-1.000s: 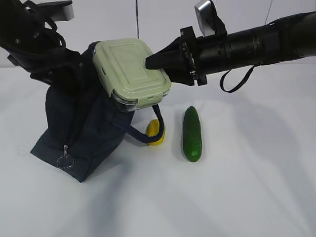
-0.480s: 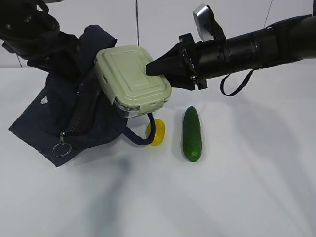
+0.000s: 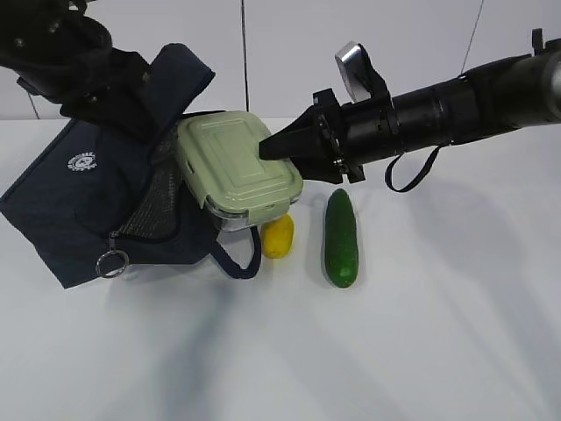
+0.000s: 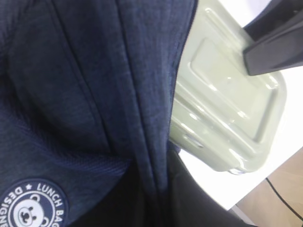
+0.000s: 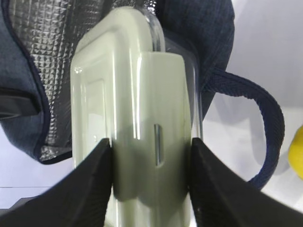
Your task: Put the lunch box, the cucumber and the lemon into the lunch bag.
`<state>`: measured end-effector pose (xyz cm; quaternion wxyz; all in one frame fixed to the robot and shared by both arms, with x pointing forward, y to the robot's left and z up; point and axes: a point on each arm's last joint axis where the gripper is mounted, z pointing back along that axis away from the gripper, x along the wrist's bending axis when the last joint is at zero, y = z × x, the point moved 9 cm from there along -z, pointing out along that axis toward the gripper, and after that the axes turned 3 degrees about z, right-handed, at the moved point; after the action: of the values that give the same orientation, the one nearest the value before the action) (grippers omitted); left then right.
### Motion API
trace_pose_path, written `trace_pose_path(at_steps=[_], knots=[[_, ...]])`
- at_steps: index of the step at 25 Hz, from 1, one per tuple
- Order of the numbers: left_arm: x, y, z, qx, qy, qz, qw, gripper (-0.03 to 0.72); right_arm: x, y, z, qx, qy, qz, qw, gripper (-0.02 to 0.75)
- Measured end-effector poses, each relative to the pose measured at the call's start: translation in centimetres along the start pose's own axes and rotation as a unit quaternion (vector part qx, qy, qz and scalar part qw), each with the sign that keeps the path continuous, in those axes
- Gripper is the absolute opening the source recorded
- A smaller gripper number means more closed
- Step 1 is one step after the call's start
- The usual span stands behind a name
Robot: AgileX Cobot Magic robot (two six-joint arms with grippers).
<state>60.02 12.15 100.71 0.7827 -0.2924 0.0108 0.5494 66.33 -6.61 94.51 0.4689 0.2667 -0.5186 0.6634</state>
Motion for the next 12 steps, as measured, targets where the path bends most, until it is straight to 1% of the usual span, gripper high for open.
trace_pose_path(at_steps=[8, 12], knots=[[-1.2, 0.7, -0.3, 0.021, 0.029, -0.004, 0.999, 0.019, 0.1, -0.4, -0.1, -0.013, -0.009, -0.003, 1.0, 0.358], [-2.7, 1.2, -1.6, 0.036, 0.04, -0.024, 0.998, 0.019, 0.1, -0.4, -0.1, -0.013, -0.008, 0.0, 1.0, 0.358]])
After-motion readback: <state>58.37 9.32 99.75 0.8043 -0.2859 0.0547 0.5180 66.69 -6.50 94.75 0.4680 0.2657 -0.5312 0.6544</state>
